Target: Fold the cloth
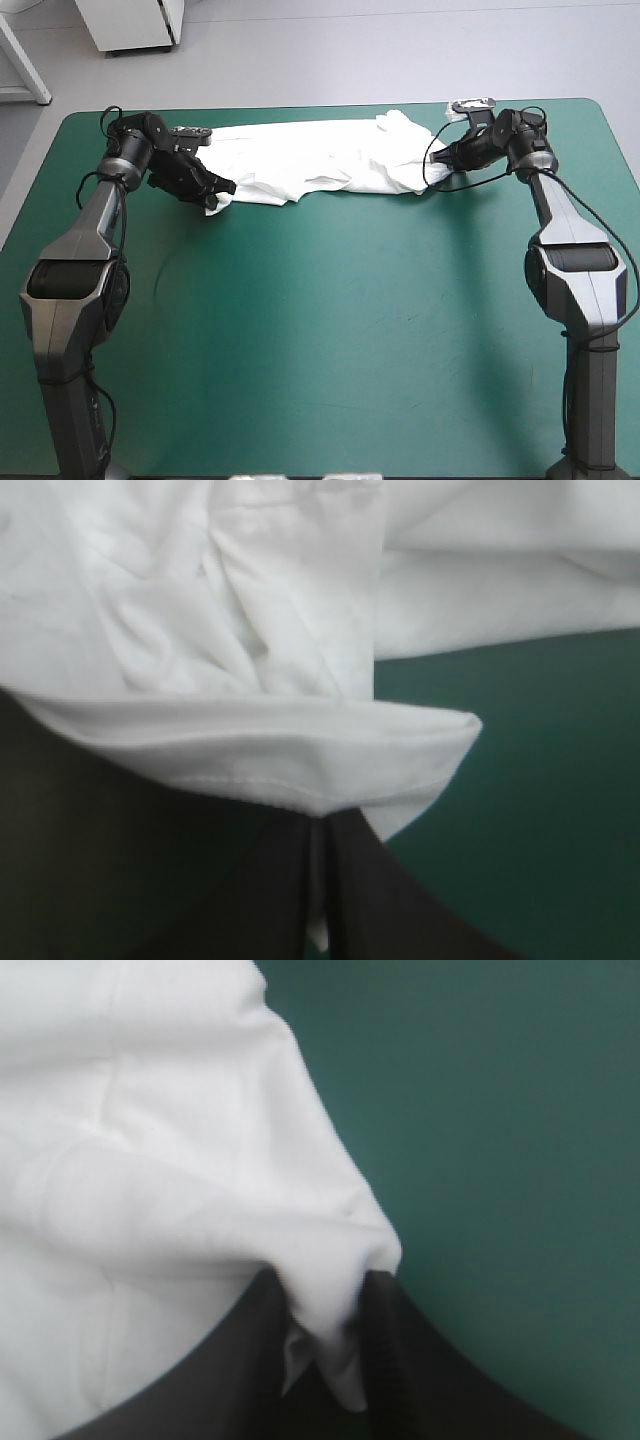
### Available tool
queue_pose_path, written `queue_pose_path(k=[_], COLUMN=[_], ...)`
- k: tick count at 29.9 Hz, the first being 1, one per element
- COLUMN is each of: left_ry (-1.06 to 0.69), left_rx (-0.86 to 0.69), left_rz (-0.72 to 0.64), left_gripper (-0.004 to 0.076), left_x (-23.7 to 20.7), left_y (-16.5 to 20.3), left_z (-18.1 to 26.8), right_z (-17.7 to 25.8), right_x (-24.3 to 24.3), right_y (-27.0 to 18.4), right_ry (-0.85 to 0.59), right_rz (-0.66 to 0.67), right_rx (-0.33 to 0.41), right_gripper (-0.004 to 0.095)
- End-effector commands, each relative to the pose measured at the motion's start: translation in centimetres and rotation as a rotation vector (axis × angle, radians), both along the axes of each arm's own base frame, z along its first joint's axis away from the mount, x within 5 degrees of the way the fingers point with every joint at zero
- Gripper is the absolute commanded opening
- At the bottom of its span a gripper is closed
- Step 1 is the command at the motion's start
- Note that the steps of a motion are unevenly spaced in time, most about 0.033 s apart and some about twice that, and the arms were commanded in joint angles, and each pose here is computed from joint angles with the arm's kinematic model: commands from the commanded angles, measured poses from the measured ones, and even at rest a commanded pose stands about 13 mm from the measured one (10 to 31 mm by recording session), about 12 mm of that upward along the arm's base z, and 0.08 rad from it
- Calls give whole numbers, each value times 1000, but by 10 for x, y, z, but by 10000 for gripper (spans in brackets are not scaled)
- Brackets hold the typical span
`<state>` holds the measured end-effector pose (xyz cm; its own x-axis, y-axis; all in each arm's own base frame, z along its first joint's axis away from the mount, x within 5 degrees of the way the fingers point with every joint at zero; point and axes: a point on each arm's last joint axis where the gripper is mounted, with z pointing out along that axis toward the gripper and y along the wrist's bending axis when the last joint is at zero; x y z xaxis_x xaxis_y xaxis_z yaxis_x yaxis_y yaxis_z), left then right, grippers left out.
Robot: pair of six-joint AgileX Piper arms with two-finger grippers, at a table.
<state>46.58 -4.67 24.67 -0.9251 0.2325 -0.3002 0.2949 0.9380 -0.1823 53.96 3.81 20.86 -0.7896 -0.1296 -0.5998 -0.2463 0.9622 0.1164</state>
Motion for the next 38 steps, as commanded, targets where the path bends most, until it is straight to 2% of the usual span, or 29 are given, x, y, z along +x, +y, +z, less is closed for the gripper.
queue_pose_path(k=[1, 10, 20, 30, 38], left_ry=[-69, -85, -225, -495, -908], left_rx=[-32, -29, -6, -28, -43], left_rz=[-9, -21, -19, -20, 20], left_gripper=[-9, -9, -9, -9, -9], left_x=[-11, -17, -52, -135, -238], left_y=[-4, -4, 1, 5, 13], left_z=[40, 51, 117, 220, 310], right_z=[29, 40, 136, 271, 372], right_x=[-5, -11, -51, -140, -243], right_y=[7, 11, 10, 2, -2], right_ry=[-45, -4, -106, -392, -755], right_rz=[31, 56, 111, 122, 94], right_rx=[58, 93, 86, 110, 113], right_gripper=[-10, -13, -13, -13, -13])
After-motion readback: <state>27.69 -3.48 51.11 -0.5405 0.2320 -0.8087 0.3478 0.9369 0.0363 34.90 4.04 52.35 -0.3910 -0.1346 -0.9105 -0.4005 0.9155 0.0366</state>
